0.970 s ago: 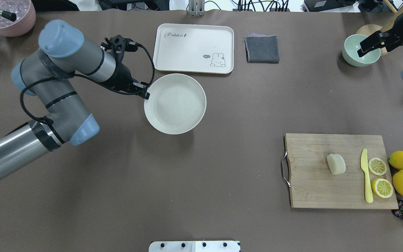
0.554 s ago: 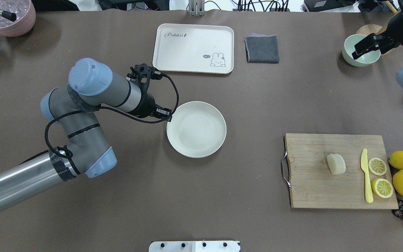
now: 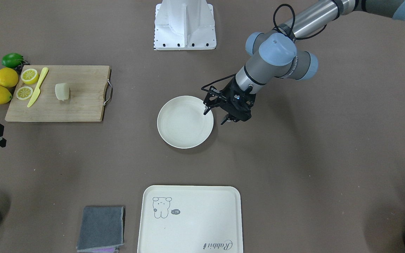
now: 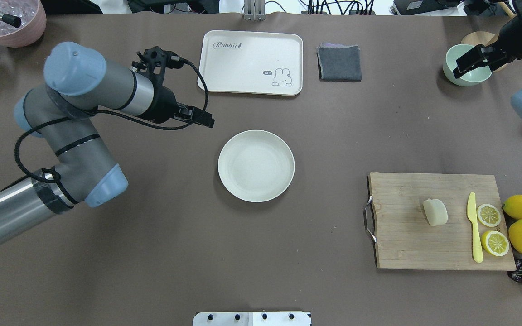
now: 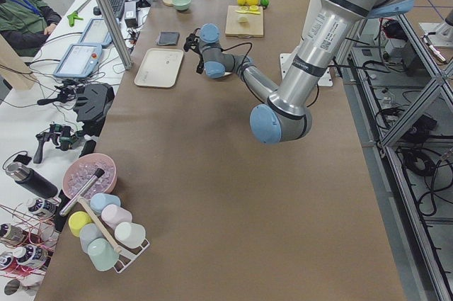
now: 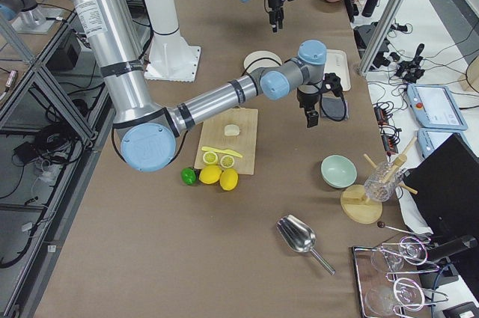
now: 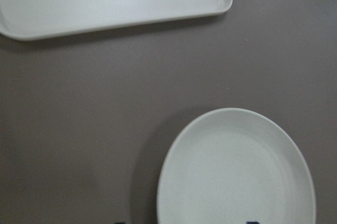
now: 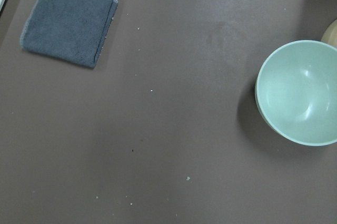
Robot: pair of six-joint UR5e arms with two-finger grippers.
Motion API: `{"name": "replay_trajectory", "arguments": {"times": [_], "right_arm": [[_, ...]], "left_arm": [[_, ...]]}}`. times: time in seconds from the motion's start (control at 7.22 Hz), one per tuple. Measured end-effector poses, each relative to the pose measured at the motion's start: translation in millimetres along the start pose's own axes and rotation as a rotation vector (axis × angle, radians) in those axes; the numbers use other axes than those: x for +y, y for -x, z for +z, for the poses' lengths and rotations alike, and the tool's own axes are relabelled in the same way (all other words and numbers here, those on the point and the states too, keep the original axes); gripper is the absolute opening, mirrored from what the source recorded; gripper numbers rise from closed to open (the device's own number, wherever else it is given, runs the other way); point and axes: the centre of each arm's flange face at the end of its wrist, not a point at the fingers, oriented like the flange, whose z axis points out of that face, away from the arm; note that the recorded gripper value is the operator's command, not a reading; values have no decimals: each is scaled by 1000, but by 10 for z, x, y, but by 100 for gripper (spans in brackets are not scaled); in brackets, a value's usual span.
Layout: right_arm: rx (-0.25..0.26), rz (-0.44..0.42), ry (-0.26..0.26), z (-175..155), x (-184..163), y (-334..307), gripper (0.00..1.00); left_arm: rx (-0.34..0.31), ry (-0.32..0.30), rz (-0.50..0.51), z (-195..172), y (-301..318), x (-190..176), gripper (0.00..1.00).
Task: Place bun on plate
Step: 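Retract the left arm while moving the right gripper over the white bun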
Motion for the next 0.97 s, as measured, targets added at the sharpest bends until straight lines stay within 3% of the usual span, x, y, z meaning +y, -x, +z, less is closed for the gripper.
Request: {"name": "replay_trajectory", "arguments": {"times": [0.55, 0.97], "right_arm": [[-13, -17, 43, 232, 103, 180, 100], [-30, 2, 111, 570, 367, 492, 100]], "left_arm": [[-96, -8, 37, -1112, 1587, -430, 97], [-170, 19, 84, -1507, 2683, -546, 97]]}}
